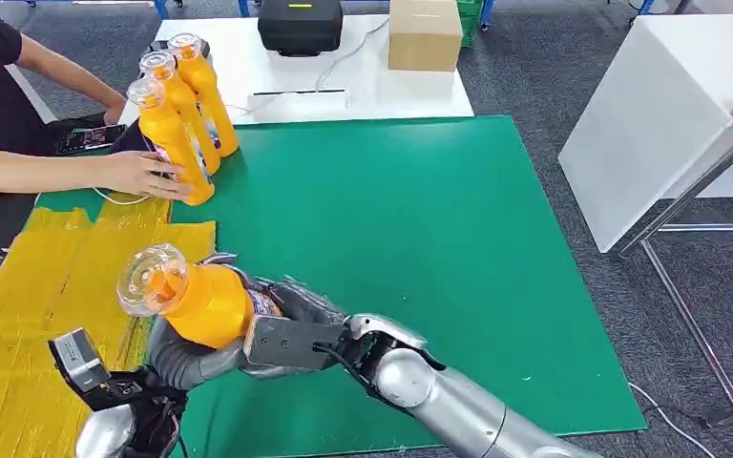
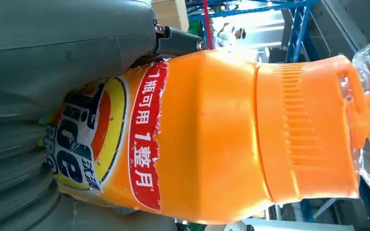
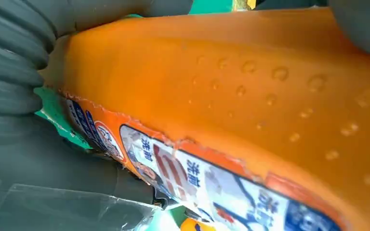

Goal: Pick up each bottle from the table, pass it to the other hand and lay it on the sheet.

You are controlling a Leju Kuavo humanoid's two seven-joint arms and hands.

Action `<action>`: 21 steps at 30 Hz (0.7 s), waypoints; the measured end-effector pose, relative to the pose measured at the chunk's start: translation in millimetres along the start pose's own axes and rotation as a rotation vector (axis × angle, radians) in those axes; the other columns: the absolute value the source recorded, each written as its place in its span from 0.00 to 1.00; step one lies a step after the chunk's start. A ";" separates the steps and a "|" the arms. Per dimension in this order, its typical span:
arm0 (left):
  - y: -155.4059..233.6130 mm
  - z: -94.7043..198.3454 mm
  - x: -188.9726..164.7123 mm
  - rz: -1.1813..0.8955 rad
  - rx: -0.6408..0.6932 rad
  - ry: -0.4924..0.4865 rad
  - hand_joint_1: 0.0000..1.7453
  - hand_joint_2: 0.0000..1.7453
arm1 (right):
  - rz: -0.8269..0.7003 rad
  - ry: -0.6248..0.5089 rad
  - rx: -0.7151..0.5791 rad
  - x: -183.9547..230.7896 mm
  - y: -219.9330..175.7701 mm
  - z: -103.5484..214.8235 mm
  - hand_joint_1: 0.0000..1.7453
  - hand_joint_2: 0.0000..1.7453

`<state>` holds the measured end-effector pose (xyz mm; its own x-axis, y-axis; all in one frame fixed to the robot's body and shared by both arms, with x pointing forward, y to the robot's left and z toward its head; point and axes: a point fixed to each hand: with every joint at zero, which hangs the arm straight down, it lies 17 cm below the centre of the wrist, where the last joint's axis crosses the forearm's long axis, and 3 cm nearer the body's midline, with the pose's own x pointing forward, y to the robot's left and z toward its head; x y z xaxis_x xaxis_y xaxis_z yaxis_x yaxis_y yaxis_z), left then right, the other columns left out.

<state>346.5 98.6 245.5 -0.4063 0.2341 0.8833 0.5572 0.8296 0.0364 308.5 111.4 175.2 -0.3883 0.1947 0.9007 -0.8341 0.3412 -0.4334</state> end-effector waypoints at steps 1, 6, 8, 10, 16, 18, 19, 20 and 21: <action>0.3 0.1 -0.2 0.000 0.001 0.000 1.00 1.00 | 0.000 0.001 0.000 -0.4 0.2 0.0 1.00 1.00; 1.1 0.2 -2.0 -0.007 0.002 0.005 1.00 1.00 | 0.027 0.012 -0.025 -4.4 -3.8 -0.4 0.19 1.00; 1.2 0.3 -3.3 -0.014 0.002 0.010 1.00 1.00 | 0.055 0.022 -0.054 -8.1 -8.0 0.0 0.19 1.00; 1.1 0.5 -4.6 -0.019 0.002 0.014 1.00 1.00 | 0.068 0.025 -0.064 -9.2 -10.0 0.6 0.19 1.00; 1.1 0.7 -5.4 -0.018 0.002 0.017 1.00 1.00 | 0.073 0.028 -0.069 -10.5 -10.7 1.2 0.19 1.00; 1.1 0.7 -5.4 -0.018 0.002 0.017 1.00 1.00 | 0.073 0.028 -0.068 -10.5 -10.6 1.2 0.19 1.00; 1.1 0.7 -5.4 -0.018 0.002 0.017 1.00 1.00 | 0.073 0.028 -0.068 -10.5 -10.6 1.2 0.19 1.00; 1.1 0.7 -5.4 -0.018 0.002 0.017 1.00 1.00 | 0.073 0.028 -0.068 -10.5 -10.4 1.2 0.19 1.00; 1.1 0.7 -5.4 -0.018 0.002 0.017 1.00 1.00 | 0.073 0.028 -0.067 -10.5 -10.2 1.2 0.00 1.00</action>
<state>348.8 98.6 240.4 -0.4037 0.2103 0.8904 0.5486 0.8345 0.0517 320.6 104.8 170.2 -0.4356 0.2463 0.8658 -0.7753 0.3861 -0.4998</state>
